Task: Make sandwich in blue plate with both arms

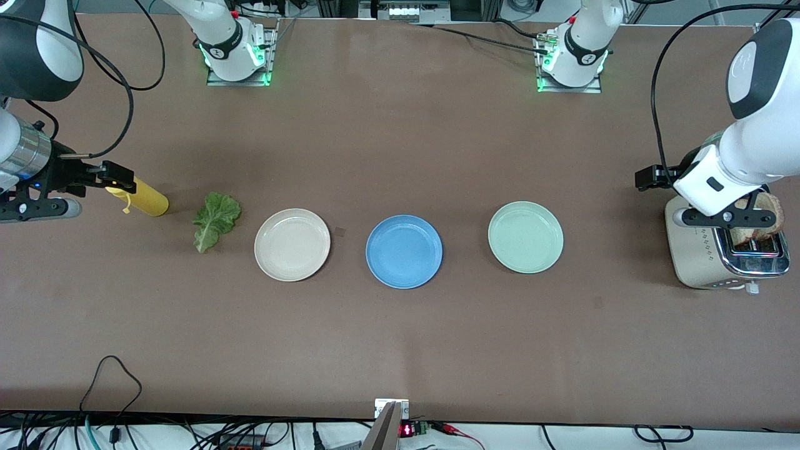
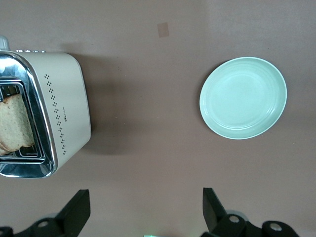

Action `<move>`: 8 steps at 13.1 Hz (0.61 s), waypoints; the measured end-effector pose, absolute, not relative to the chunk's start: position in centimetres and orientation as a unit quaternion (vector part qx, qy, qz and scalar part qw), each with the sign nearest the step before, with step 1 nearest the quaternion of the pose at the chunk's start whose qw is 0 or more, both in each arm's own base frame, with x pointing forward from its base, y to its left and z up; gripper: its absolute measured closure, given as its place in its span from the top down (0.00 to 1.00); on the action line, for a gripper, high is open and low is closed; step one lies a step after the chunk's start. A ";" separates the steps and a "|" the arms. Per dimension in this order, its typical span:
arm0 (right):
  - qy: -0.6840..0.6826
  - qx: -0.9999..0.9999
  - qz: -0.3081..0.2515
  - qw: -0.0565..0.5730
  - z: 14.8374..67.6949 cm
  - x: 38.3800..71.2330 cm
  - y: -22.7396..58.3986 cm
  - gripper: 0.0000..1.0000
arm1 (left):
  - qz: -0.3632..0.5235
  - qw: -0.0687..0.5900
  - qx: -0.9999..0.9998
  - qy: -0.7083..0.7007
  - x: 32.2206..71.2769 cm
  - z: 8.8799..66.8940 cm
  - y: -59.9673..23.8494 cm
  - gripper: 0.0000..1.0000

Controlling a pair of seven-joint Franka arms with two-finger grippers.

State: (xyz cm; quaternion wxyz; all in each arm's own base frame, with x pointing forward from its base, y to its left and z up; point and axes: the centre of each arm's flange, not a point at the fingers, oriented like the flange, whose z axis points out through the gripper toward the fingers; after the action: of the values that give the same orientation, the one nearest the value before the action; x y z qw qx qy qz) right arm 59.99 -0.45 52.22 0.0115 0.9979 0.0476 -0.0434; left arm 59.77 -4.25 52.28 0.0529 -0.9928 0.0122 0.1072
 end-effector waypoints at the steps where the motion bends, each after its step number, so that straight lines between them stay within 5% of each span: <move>1: 0.047 0.998 -0.043 0.012 52.3 60.0 -0.5 1.00 | 0.108 0.053 -0.993 0.012 59.8 52.3 -4.3 1.00; 8: 0.046 0.998 -0.042 0.012 52.4 60.0 -0.7 1.00 | 0.108 0.053 -0.993 0.014 59.7 52.3 -4.4 1.00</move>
State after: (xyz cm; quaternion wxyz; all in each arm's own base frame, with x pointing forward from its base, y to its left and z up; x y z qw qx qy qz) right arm 59.97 -0.69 52.42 0.0117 0.9980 0.0455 -0.0415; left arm 59.72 -4.43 52.31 0.0531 -0.9926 0.0137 0.1085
